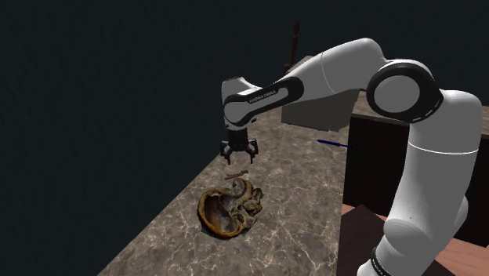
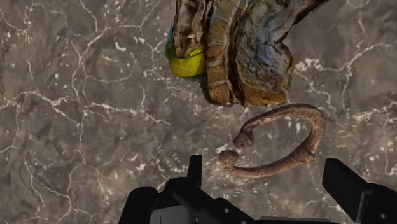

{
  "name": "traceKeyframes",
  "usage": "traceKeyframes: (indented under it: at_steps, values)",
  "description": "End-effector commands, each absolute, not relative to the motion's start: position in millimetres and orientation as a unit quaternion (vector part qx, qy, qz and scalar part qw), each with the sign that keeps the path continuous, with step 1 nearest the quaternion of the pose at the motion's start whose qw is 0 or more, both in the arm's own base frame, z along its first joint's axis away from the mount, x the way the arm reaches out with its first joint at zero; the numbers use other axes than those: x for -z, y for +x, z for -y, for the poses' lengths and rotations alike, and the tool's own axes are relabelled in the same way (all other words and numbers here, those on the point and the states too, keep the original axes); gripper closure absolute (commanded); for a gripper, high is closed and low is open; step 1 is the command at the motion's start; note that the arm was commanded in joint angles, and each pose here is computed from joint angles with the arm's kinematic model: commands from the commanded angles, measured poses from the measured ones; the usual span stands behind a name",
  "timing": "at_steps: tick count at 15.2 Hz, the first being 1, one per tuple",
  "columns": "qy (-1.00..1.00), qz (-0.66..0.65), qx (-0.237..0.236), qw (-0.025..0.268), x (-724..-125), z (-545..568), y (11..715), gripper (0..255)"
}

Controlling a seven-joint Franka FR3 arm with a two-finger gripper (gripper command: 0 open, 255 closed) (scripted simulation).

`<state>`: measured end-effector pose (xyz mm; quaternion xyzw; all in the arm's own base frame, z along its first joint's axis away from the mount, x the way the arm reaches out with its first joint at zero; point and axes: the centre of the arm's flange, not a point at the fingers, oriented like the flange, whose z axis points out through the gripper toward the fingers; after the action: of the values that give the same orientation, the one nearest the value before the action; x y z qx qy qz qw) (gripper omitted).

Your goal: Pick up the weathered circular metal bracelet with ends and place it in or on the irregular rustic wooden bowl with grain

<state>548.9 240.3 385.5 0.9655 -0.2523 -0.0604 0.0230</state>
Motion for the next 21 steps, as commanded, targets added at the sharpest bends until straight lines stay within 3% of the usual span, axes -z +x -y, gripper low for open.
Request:
traceKeyframes:
  at_steps: [1,7,15,16,21]
  values:
    - [0.959,0.274,0.065,0.023,-380,-235,542,0]
    - [0.959,0.274,0.065,0.023,-346,-235,537,0]
    - [0.959,0.274,0.065,0.023,-346,-235,537,0]
    - [0.959,0.274,0.065,0.023,-346,-235,537,255]
    - [0.959,0.274,0.065,0.023,-346,-235,537,255]
